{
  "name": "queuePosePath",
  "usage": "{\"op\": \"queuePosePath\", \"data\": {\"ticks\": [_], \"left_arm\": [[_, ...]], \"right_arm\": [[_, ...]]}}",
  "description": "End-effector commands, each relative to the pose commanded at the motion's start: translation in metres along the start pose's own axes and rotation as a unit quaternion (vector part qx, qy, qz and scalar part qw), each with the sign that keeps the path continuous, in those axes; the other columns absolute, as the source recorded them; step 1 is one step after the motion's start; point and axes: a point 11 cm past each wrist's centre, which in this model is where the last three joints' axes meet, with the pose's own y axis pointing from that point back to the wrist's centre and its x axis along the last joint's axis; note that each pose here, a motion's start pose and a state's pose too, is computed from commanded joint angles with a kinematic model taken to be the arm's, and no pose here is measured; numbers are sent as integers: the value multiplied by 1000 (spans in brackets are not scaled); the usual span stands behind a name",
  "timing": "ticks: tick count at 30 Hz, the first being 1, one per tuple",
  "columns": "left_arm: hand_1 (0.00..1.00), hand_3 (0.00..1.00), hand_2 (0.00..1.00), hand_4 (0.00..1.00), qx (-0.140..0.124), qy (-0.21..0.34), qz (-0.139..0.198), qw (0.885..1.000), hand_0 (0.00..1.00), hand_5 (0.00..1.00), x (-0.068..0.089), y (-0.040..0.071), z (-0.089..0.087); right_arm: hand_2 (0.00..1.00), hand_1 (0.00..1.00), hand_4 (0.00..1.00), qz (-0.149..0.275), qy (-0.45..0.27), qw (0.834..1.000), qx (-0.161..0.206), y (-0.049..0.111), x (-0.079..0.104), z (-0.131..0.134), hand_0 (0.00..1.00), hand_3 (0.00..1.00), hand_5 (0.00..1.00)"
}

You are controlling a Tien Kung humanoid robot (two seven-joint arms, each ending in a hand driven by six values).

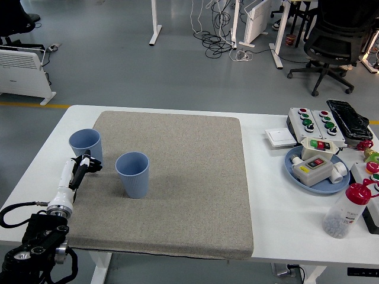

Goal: Push cup pick cup insert cup

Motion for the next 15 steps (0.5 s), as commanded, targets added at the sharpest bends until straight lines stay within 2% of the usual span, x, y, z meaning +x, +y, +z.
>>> {"op": "queuePosePath", "data": {"ticks": [15], "left_arm": [[477,392,429,513,0,-7,-4,1000,576,998,-6,-8,5]], "right_arm": [[711,694,96,-1,5,1000,-1,0,-2,-1,747,581,509]]}}
